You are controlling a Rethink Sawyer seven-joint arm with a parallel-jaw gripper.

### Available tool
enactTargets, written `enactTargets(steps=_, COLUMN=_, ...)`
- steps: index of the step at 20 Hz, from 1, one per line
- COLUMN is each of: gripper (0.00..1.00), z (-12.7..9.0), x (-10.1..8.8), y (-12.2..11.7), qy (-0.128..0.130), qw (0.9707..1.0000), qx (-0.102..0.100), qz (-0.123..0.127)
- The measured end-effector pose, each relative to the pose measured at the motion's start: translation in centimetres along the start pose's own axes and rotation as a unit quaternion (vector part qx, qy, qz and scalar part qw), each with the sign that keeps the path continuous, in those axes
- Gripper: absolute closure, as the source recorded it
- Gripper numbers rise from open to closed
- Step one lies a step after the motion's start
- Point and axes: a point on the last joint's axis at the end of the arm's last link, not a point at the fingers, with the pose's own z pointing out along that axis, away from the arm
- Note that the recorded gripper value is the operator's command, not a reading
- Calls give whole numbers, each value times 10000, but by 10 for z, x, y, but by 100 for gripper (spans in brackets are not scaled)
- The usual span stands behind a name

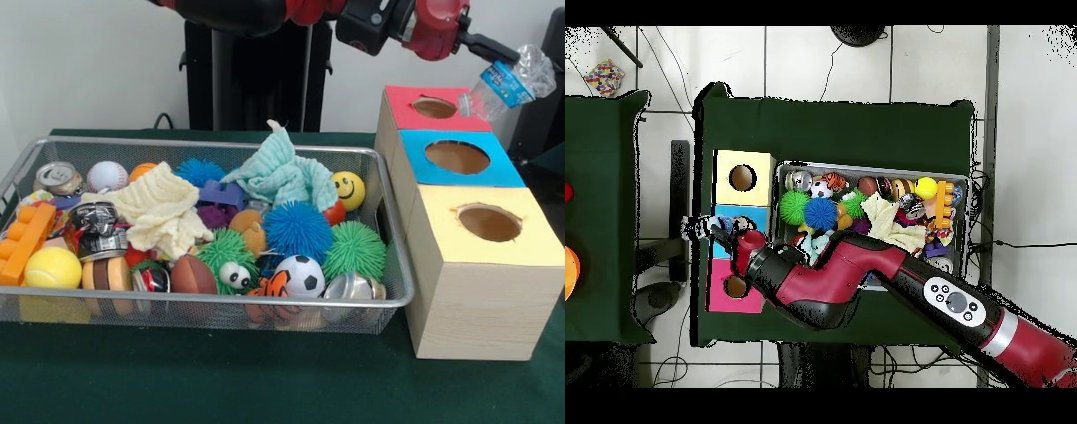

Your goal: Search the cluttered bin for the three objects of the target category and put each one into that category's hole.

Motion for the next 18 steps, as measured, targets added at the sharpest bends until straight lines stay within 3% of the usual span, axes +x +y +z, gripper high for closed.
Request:
enactTargets(steps=5, gripper=100, z=3, x=1, y=12, qy=61, qw=9998, qx=-178, qz=-29)
enactTargets(steps=12, gripper=100, z=1, x=6, y=19, qy=136, qw=9996, qx=-255, qz=35)
enactTargets(steps=18, gripper=100, z=-1, x=7, y=19, qy=177, qw=9984, qx=-250, qz=473)
